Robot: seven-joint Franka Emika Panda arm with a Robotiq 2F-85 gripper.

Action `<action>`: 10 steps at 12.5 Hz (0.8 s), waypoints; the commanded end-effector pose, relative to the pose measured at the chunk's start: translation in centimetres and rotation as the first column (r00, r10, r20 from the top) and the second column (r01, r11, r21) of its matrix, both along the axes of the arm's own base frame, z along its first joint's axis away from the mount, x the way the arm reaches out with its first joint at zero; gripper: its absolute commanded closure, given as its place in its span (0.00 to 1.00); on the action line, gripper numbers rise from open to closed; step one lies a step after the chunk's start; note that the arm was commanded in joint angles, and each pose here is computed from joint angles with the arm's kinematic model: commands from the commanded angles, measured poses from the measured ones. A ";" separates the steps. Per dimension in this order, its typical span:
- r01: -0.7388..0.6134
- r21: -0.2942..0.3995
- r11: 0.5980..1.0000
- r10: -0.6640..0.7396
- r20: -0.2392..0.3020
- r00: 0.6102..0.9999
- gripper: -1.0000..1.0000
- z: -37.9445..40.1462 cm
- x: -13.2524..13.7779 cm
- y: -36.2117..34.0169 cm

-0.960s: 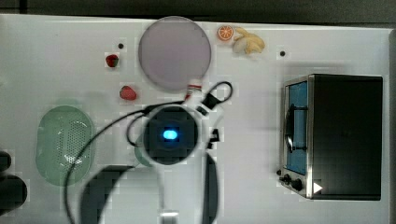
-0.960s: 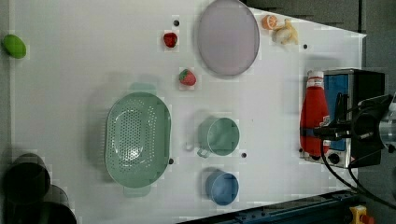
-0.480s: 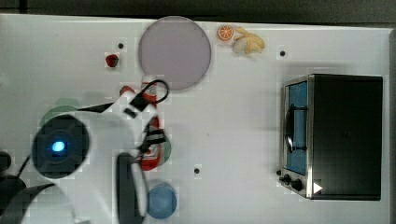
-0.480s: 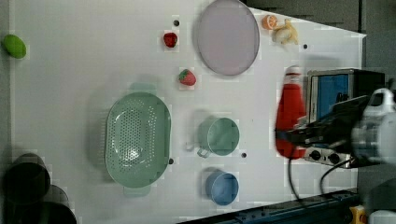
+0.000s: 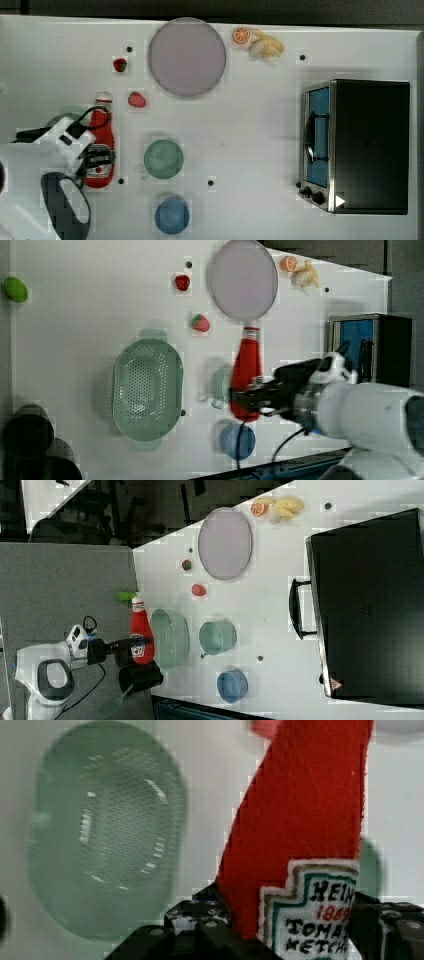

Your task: Pick Ketchup from the table and place it in strainer.

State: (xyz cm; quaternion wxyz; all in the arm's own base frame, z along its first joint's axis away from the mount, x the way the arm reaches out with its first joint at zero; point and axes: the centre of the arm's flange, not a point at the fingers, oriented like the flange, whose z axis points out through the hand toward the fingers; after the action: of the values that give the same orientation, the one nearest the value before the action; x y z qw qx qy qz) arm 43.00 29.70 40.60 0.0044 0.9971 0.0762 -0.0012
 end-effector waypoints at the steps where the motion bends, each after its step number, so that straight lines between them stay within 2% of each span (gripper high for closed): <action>1: 0.236 0.079 0.968 -0.236 -0.011 0.972 0.37 -2.5 0.1 3.1; 4: 0.306 0.159 0.939 -0.298 -0.074 0.952 0.37 -6.8 -1.1 7.0; 7: 0.279 0.206 0.938 -0.260 -0.115 0.959 0.37 -11.2 -2.2 9.3; 10: 0.290 0.258 0.922 -0.257 -0.153 0.954 0.37 -14.7 -2.2 10.1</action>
State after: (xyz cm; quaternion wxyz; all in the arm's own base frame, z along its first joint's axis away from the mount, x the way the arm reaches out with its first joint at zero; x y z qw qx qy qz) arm 39.86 39.79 24.80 -0.1287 0.9897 -0.0203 -0.0594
